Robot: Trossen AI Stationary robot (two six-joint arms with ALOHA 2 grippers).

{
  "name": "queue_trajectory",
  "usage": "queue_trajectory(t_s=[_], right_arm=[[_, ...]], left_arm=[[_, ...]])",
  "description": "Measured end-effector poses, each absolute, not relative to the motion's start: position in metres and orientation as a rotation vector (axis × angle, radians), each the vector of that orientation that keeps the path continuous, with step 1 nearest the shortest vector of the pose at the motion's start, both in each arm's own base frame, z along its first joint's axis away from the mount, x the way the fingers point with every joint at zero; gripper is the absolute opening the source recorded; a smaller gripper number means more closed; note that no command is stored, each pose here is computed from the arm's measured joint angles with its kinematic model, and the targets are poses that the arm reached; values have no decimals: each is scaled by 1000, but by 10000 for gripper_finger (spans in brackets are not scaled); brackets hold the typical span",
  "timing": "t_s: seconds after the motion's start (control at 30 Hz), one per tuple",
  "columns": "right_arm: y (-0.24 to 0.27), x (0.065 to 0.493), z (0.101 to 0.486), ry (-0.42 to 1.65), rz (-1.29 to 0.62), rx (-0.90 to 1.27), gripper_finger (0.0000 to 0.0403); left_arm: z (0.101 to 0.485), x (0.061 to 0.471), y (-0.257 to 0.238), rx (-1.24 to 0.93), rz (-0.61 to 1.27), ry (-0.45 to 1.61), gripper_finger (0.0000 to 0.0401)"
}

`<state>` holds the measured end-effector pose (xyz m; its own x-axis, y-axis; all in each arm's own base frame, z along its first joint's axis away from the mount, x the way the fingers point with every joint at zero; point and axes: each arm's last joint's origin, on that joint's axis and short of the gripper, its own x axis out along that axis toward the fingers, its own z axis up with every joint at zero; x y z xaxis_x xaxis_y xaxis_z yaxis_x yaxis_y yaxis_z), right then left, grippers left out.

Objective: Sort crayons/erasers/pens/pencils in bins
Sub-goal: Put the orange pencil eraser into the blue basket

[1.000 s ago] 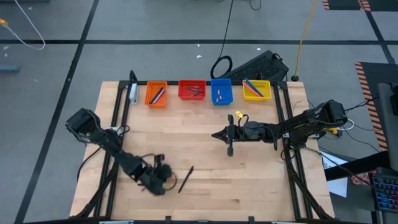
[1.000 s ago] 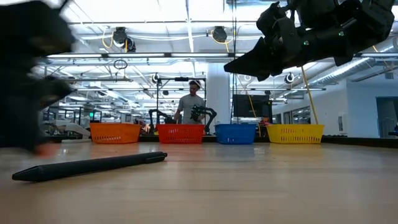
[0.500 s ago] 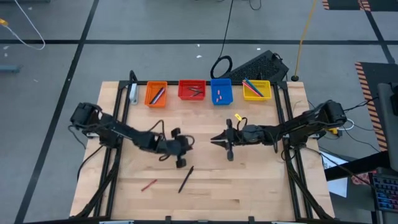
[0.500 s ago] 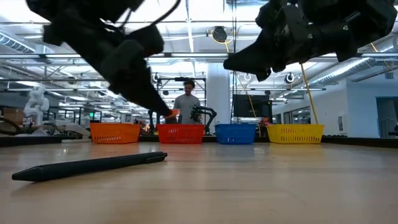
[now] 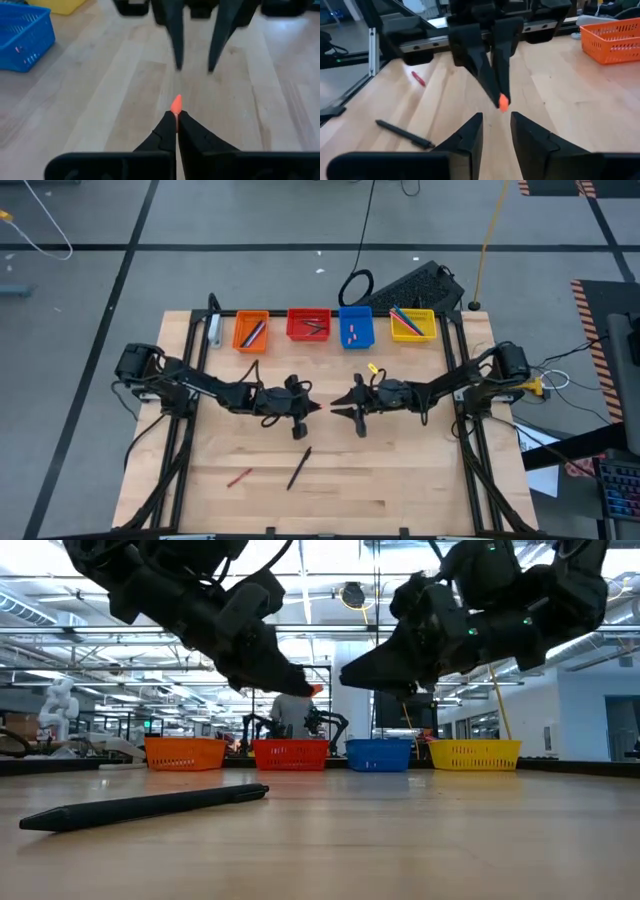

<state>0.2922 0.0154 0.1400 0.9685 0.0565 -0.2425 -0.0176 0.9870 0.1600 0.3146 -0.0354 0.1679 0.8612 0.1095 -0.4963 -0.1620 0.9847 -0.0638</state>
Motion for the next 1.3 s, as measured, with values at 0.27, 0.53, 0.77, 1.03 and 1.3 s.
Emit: queue_trajectory(t_s=[0.27, 0.53, 0.77, 1.03, 1.3], right_arm=[[16, 312, 138, 241, 38, 145, 87], [16, 314, 137, 239, 35, 143, 37], [16, 314, 137, 239, 6, 143, 10], [15, 315, 142, 209, 3, 147, 3], [8, 314, 151, 207, -37, 141, 2]], left_arm=[[170, 316, -36, -110, 134, 491, 4], [173, 317, -36, -103, 128, 462, 4], [173, 317, -36, -101, 136, 453, 13], [193, 307, -34, -86, 159, 444, 62], [223, 279, -30, -107, 180, 480, 160]])
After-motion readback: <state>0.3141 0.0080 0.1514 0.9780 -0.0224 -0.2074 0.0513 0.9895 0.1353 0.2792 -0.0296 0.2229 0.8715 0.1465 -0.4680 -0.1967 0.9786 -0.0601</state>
